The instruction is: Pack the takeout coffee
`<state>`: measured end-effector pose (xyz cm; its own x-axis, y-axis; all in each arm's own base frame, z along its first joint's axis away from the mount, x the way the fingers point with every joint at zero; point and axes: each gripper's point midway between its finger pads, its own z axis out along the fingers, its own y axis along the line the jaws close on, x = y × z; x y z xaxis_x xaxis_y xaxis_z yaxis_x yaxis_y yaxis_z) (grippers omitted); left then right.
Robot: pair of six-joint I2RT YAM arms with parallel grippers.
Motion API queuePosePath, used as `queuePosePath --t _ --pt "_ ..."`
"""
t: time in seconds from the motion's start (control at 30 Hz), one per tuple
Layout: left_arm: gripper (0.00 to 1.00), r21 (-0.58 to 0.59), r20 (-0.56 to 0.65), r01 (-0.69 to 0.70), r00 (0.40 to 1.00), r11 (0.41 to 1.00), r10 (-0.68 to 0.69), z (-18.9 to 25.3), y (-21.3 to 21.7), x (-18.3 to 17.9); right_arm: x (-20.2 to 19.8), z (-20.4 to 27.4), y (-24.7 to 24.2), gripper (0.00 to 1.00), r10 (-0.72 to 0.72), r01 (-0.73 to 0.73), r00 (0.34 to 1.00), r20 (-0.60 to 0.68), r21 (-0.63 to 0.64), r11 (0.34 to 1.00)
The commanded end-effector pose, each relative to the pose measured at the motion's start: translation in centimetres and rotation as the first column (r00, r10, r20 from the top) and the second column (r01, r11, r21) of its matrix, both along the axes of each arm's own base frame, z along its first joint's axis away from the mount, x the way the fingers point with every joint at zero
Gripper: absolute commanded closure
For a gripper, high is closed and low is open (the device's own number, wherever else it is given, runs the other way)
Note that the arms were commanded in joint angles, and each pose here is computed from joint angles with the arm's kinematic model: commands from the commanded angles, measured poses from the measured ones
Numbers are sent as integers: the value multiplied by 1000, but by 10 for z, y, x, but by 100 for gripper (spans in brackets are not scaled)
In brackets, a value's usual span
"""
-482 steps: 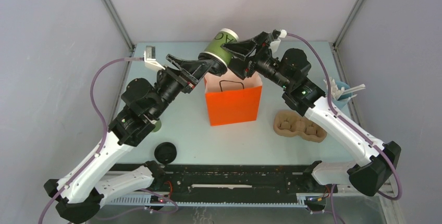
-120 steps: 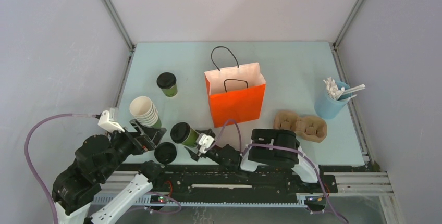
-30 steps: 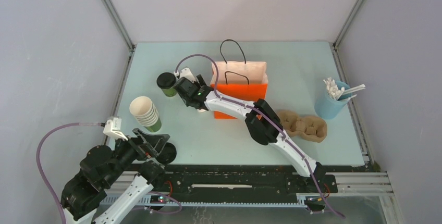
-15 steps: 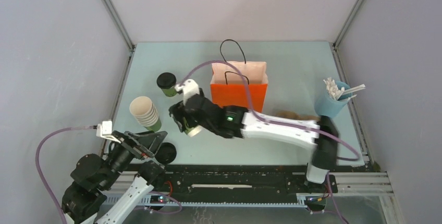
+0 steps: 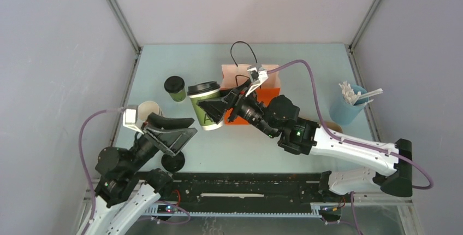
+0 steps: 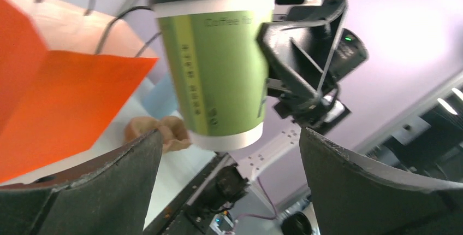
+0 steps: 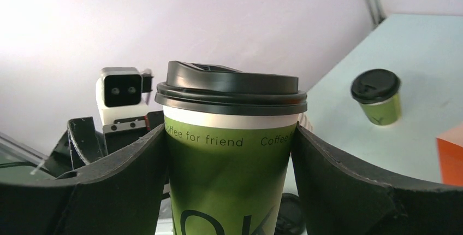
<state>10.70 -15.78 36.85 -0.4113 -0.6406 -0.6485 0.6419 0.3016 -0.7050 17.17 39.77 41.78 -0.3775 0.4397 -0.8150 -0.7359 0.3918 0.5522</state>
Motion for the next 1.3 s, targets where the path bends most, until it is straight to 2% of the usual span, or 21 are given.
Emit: queuePosePath --t 0.0,0.13,0.23,0.53,0.67,0.8,0.9,0.97,1.13,1.27 --pt "0 -71 171 213 965 975 -198 44 -21 -27 -11 36 7 28 59 -60 998 10 186 981" --pt "0 -68 135 242 963 968 -231 36 -27 -24 -15 40 14 28 91 -90 996 3 224 970" --pt "0 -65 99 209 974 976 -202 27 -26 -17 -20 42 17 28 109 -106 994 3 239 965" --pt "0 -62 98 212 974 975 -206 24 -30 -13 -30 38 30 28 149 -140 989 -15 261 955" --pt "8 -39 117 217 970 975 -211 23 -30 -16 -33 35 32 25 163 -152 986 -27 251 956" --pt "21 33 115 170 978 985 -173 8 -27 -12 -35 19 29 19 162 -150 985 -57 174 973" --pt "26 89 115 158 979 983 -168 -3 -27 -11 -39 13 24 13 167 -157 984 -68 134 978" --pt "29 131 122 151 978 980 -167 -9 -27 -10 -43 9 18 1 177 -169 982 -72 97 981" --pt "29 307 125 128 977 943 -173 -30 -26 -9 -60 -28 -30 0 235 -245 969 -72 -176 953" --pt "32 436 118 166 964 885 -238 -48 -26 -17 -68 -44 -80 0 310 -343 938 -157 -275 898"
